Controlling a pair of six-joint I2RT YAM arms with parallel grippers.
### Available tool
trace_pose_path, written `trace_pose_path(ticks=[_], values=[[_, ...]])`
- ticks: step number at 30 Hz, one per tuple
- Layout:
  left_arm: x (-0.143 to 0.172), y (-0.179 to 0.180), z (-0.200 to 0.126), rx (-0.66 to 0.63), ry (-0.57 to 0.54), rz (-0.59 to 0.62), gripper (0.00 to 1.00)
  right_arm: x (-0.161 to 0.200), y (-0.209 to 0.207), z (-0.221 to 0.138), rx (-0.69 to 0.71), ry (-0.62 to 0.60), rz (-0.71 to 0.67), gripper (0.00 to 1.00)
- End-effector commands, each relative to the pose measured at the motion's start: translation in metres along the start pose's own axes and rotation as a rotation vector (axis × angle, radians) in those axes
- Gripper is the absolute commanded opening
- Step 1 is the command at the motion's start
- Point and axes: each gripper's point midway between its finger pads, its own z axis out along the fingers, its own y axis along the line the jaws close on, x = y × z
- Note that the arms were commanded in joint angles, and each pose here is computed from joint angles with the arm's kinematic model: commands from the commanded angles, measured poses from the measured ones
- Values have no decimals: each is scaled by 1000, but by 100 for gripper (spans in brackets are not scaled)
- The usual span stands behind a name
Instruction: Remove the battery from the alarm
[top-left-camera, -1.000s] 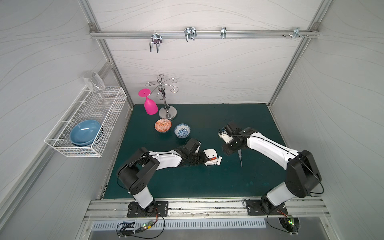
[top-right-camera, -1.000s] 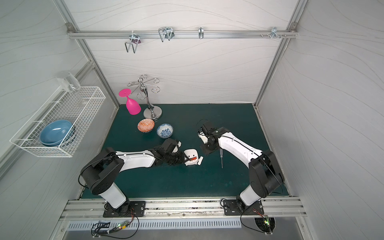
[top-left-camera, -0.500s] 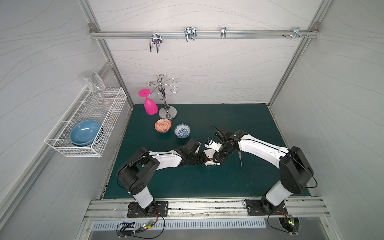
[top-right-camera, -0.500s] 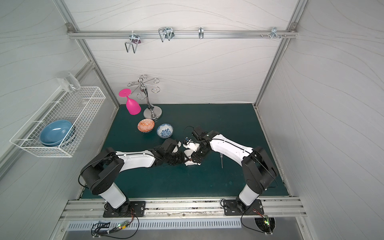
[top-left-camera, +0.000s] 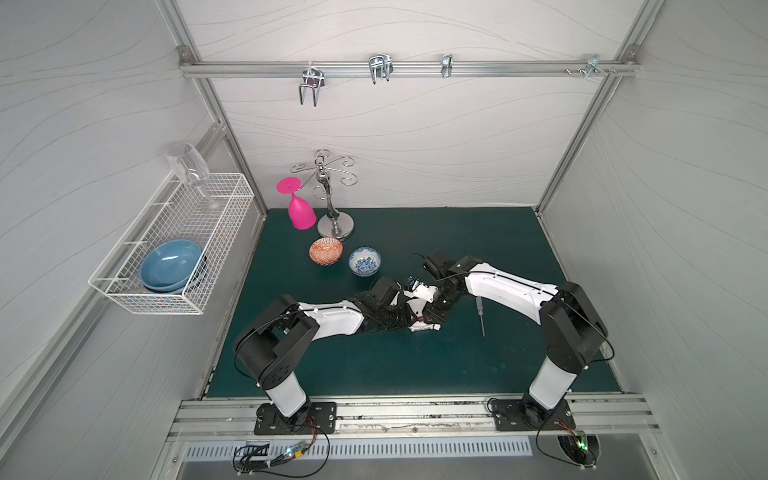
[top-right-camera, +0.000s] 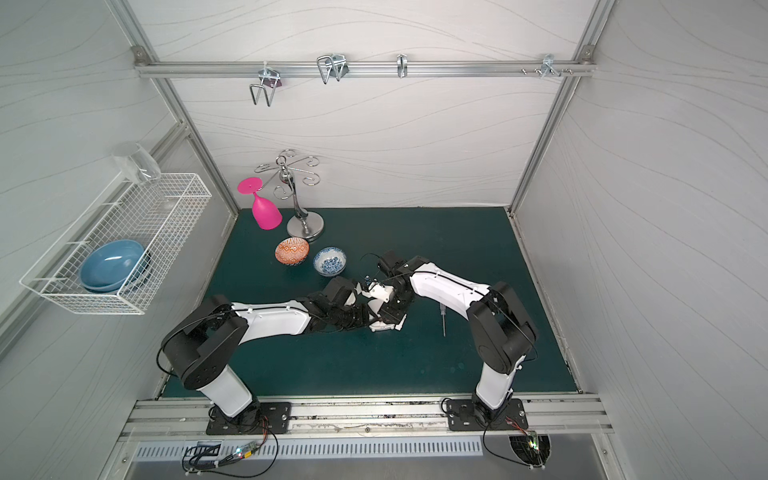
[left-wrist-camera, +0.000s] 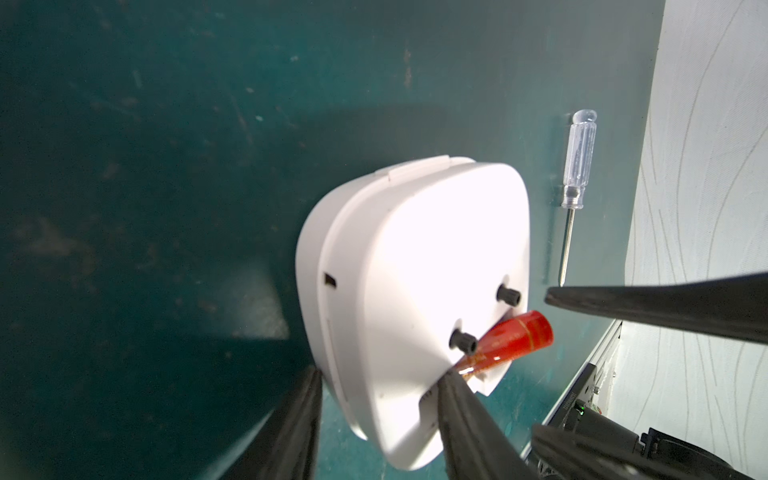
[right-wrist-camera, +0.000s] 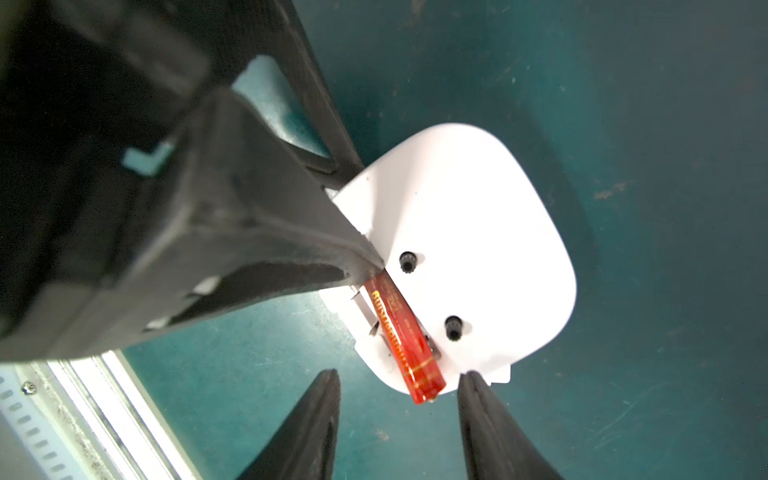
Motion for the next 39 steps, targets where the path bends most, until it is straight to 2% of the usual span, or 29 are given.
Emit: trace_pose_path(ticks=[1,8,12,22,28,32,36,39], values=[[28,39,7,-151,93,-19,49,6,5,5,-22,42,-19,50],[28,39,7,-150,92,-19,49,17,5,14,-17,99,-22,48],[29,40,6,-150,92,-20,50,18,5,14,-10,109,-27,43],[22,31,-1,-129,69,-13,55,12,7,3,-7,79,-33,17],[9,11,-18,-52,26,11,60,6,6,-18,6,21,-16,4],[-4,-8,-39,12,-32,48,67,5,-9,-46,31,-65,104,3],[-16,-18,-58,53,-86,71,71,27,-48,-68,97,-105,365,1],[-23,-20,-63,63,-100,77,71,55,-75,-65,158,-65,578,1]])
